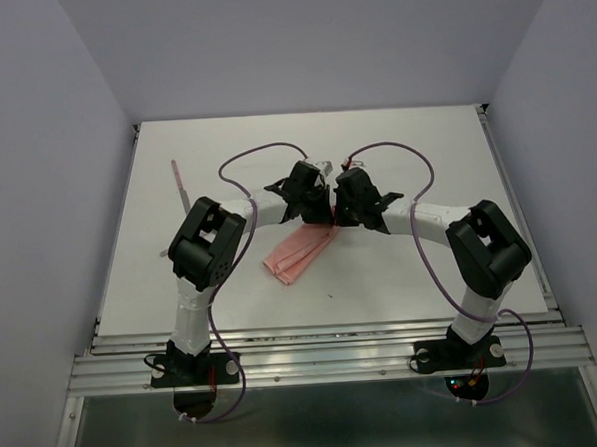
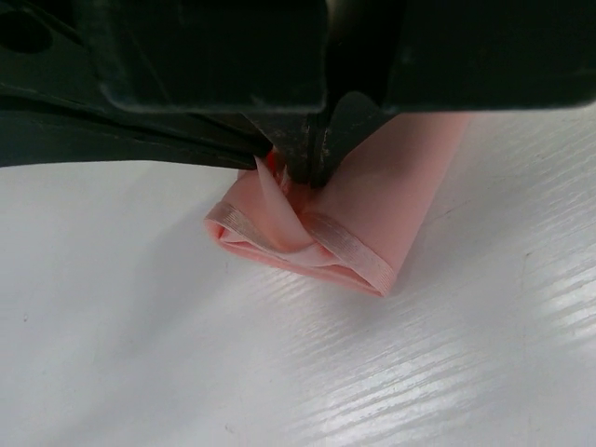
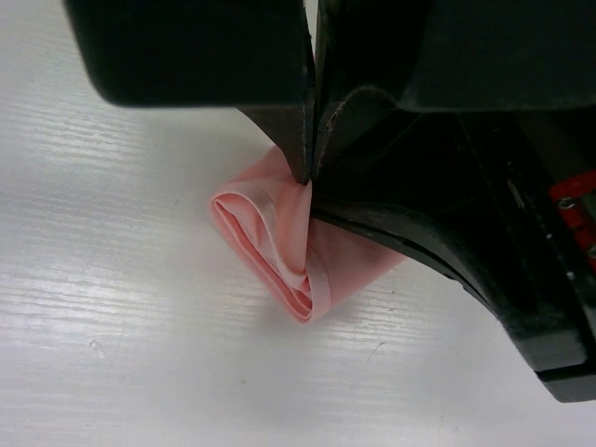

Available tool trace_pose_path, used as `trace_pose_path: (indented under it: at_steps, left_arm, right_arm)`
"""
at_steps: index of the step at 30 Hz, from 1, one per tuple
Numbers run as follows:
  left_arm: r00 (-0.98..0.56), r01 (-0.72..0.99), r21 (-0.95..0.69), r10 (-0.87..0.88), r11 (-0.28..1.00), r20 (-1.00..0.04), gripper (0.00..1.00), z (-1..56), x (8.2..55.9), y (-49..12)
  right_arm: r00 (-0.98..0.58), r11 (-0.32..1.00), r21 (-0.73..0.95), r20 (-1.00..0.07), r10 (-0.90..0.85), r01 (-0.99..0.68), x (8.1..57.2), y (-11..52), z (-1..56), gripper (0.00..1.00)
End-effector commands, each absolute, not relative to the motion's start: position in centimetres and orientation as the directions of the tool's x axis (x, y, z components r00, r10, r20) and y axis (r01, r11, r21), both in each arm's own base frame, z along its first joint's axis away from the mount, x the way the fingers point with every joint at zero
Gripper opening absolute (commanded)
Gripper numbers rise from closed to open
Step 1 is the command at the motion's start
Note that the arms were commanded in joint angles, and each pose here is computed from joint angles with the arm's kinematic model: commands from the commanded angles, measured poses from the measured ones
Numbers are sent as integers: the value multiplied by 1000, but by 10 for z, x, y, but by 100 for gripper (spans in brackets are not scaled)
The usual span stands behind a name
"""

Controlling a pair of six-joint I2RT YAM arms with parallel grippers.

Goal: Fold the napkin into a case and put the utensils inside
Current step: Stuff the top corner of the square-folded napkin into the folded napkin.

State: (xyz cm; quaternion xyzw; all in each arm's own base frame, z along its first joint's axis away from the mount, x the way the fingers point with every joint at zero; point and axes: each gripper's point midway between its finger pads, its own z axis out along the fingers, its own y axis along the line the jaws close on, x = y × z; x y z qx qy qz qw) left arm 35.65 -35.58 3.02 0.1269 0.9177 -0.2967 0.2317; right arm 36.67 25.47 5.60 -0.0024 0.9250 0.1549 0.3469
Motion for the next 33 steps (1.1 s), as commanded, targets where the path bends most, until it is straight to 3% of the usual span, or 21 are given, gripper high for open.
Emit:
trace_pose_path:
  at_steps: [1,18,33]
  left_arm:
    - [-853,388,-500,95,774,-514,0,32,361,-371]
    - [-814,430,-517,71,740,-576,0,78,349,-362]
    - [-814,430,-525,63,734,-578,0,72,353,-363]
  right_arm:
    - [-692,921,349,-709,139,-173,380,272,105,1]
    - [-717,942,305,-688,116,-140,373,264,80,1]
    - [-715,941,306,-689,115,-143,372,264,82,1]
